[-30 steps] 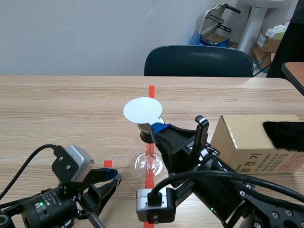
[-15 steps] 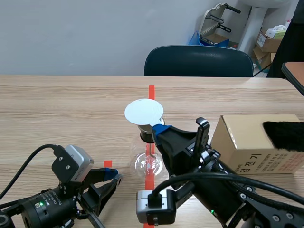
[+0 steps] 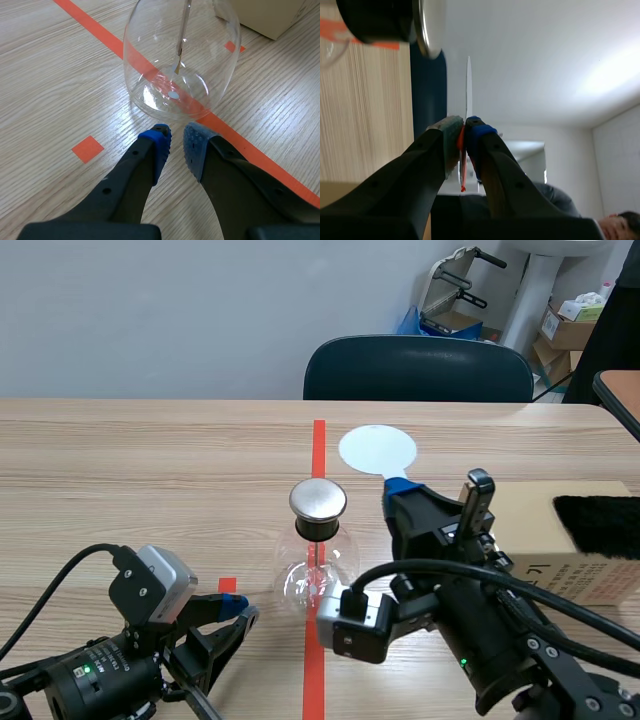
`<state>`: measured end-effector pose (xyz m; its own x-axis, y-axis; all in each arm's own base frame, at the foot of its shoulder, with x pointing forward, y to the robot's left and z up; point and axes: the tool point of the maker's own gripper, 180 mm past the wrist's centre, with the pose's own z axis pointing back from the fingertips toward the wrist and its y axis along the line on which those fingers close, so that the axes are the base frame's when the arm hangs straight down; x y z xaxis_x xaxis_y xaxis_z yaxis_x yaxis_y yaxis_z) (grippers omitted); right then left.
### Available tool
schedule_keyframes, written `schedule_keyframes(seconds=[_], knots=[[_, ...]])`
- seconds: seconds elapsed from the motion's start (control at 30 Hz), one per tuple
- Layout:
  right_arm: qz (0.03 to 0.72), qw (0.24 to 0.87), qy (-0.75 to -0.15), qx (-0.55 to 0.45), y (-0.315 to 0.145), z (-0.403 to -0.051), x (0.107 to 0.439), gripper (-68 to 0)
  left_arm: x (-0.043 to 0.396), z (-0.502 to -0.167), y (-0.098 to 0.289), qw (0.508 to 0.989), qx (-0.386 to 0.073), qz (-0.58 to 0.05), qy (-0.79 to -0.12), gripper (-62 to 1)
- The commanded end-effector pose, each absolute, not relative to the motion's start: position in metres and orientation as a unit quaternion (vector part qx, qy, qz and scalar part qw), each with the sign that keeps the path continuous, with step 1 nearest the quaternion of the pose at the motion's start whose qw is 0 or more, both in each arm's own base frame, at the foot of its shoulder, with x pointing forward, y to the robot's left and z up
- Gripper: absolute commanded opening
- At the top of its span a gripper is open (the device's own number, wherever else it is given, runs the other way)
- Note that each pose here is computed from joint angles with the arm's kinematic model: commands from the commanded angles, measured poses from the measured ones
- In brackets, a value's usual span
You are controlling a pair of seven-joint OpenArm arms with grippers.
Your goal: Do the electroscope experiment
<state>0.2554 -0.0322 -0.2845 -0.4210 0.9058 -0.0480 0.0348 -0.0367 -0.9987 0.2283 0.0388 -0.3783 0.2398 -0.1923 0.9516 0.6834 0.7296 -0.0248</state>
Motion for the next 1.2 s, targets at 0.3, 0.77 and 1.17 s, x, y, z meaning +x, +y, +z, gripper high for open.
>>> schedule_keyframes(seconds=[0.3,0.77,1.17], knots=[[0.535,0.439,-0.534,-0.486,-0.086,-0.279,0.271,-66.5,0.230,-0.367,0.030,0.742,-0.239,-0.286,-0.557,-49.3],[0.548,0.424,-0.541,-0.477,-0.078,-0.279,0.270,-66.5,0.230,-0.364,0.030,0.737,-0.242,-0.283,-0.564,-49.3],[0.613,0.338,-0.591,-0.400,-0.030,-0.283,0.254,-66.5,0.230,-0.364,0.030,0.737,-0.242,-0.284,-0.564,-49.3]])
